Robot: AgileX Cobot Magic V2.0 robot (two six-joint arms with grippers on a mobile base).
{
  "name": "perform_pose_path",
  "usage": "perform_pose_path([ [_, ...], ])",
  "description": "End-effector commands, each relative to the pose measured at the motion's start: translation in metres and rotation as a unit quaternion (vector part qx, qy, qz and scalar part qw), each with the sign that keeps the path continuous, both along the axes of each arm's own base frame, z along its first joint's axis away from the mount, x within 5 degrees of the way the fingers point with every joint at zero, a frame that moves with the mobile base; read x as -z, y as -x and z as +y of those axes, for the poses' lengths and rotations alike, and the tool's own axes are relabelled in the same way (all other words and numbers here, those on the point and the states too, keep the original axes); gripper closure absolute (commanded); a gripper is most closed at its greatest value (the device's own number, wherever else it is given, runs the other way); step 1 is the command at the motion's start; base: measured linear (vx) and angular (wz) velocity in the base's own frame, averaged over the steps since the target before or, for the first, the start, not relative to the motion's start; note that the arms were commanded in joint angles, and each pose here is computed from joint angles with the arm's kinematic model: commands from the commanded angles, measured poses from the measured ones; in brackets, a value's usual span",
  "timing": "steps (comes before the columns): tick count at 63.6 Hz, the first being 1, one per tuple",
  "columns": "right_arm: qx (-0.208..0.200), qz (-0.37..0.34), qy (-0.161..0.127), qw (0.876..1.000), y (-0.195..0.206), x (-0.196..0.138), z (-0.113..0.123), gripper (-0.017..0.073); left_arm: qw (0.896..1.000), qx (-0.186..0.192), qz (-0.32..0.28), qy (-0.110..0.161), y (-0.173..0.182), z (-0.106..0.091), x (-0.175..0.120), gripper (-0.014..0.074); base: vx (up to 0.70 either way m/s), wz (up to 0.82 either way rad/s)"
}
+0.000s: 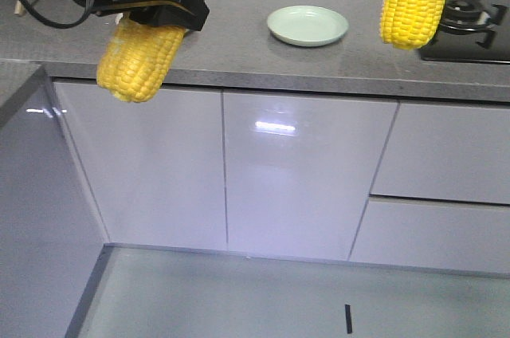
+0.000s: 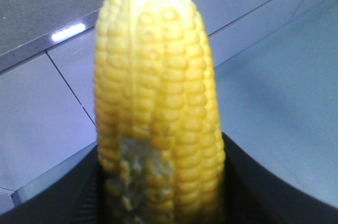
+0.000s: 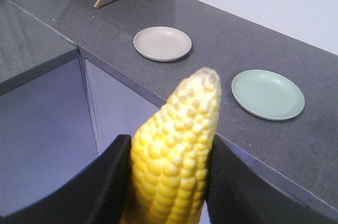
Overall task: Distribute corn equally
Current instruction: 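Drive the base along the counter holding both corn cobs aloft, then drive the base up to the empty beige and pale green plates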
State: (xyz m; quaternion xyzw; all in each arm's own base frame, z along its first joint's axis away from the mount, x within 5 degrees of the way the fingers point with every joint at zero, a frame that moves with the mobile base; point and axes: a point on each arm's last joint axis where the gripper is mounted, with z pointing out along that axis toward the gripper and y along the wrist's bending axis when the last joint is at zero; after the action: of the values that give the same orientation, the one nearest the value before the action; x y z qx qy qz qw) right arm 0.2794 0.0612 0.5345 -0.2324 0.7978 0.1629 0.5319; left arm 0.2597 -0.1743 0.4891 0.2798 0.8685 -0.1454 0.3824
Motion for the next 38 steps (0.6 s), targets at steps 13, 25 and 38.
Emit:
perform_pose_path([
  [13, 0.008, -0.057, -0.024, 0.998, 0.0153, -0.0220, -0.0019, 0.0561, 0.998, 0.001, -0.048, 0.038, 0.0132, 0.0067, -0.0242, 0.0600, -0.08, -0.30],
  [25, 0.008, -0.057, -0.024, 0.998, 0.0153, -0.0220, -0.0019, 0.0561, 0.998, 0.001, -0.048, 0.038, 0.0132, 0.0067, -0.0242, 0.0600, -0.07, -0.25],
  [38, 0.008, -0.057, -0.024, 0.998, 0.0153, -0.0220, -0.0019, 0.0561, 0.998, 0.001, -0.048, 0.038, 0.0132, 0.0067, -0.0242, 0.0600, -0.04, -0.15],
])
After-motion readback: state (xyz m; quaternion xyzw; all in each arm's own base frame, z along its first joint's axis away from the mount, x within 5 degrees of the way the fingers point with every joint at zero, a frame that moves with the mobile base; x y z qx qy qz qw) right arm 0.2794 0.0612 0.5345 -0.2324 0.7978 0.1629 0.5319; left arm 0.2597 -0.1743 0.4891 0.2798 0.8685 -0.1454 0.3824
